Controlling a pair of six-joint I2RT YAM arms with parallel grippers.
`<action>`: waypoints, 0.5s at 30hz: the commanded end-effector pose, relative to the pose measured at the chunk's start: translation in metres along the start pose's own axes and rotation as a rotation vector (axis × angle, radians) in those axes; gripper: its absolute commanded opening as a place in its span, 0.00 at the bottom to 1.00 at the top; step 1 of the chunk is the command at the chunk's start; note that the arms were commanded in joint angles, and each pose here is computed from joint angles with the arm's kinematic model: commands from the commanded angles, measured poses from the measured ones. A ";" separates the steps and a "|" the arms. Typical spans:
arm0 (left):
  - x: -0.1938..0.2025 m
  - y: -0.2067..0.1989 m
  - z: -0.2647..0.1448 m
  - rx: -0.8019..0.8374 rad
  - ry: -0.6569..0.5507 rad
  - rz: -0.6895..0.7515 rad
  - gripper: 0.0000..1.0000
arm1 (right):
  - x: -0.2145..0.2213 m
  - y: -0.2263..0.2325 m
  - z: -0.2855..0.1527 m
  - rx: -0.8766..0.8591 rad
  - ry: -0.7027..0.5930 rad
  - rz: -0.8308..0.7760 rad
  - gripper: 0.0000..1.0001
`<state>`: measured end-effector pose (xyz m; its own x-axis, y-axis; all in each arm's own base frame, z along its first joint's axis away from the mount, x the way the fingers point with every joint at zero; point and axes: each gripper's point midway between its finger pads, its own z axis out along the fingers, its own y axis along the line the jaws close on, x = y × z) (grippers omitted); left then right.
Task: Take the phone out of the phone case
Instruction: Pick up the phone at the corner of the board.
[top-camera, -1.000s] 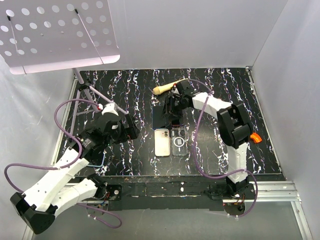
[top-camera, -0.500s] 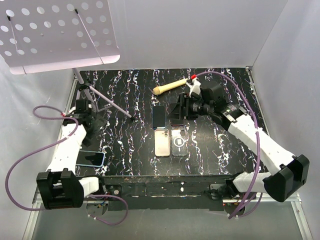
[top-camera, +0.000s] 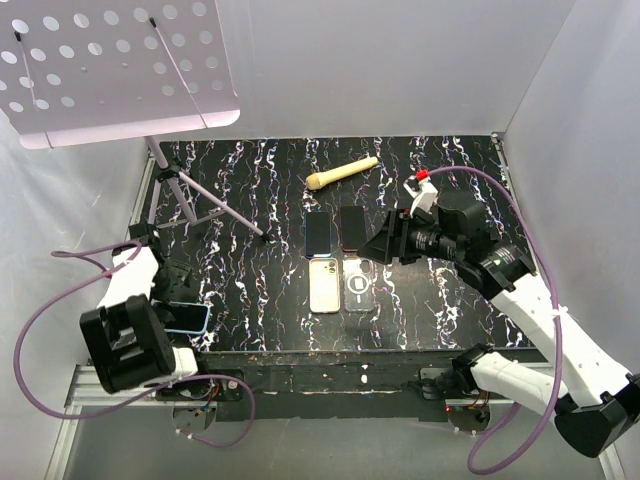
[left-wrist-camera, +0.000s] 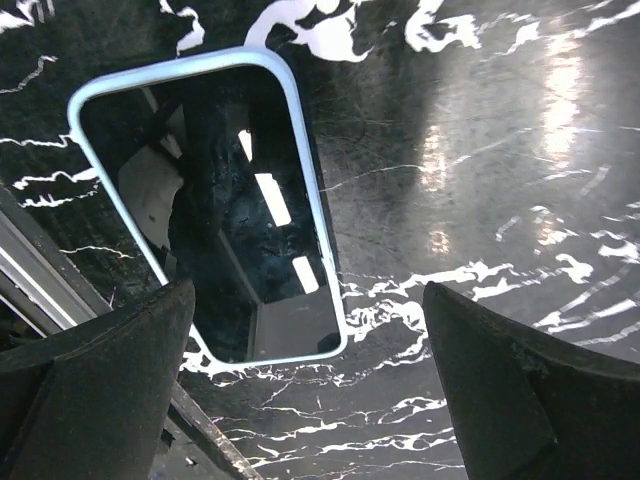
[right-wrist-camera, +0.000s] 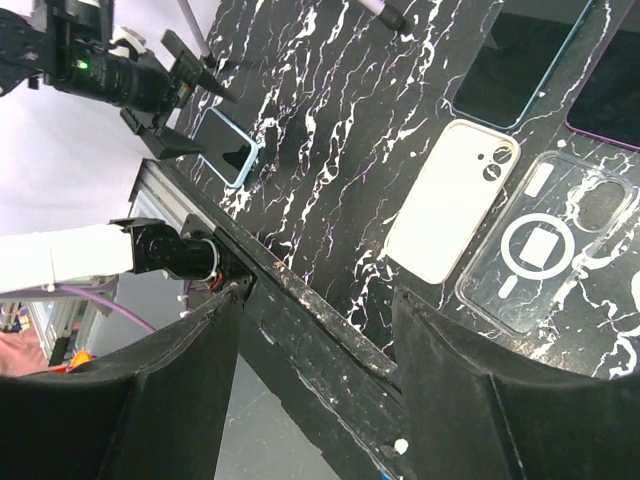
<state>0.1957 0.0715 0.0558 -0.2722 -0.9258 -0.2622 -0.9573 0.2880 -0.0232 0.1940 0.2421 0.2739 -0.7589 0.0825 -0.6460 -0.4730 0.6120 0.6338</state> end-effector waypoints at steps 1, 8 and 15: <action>0.003 -0.004 0.012 -0.024 0.046 -0.023 0.98 | -0.004 -0.006 -0.003 0.007 -0.035 -0.017 0.67; 0.020 0.017 0.022 -0.097 0.071 -0.110 0.98 | -0.008 -0.005 -0.006 0.001 -0.051 -0.031 0.67; 0.022 0.039 0.025 -0.220 0.057 -0.129 0.98 | -0.001 -0.013 -0.003 0.010 -0.036 -0.025 0.67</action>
<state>0.1701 0.0618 0.0260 -0.1806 -0.9666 -0.1821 -0.9817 0.1657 0.0941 0.1958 0.2320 0.2636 -0.7596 0.0923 -0.6438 -0.4544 0.6330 0.6268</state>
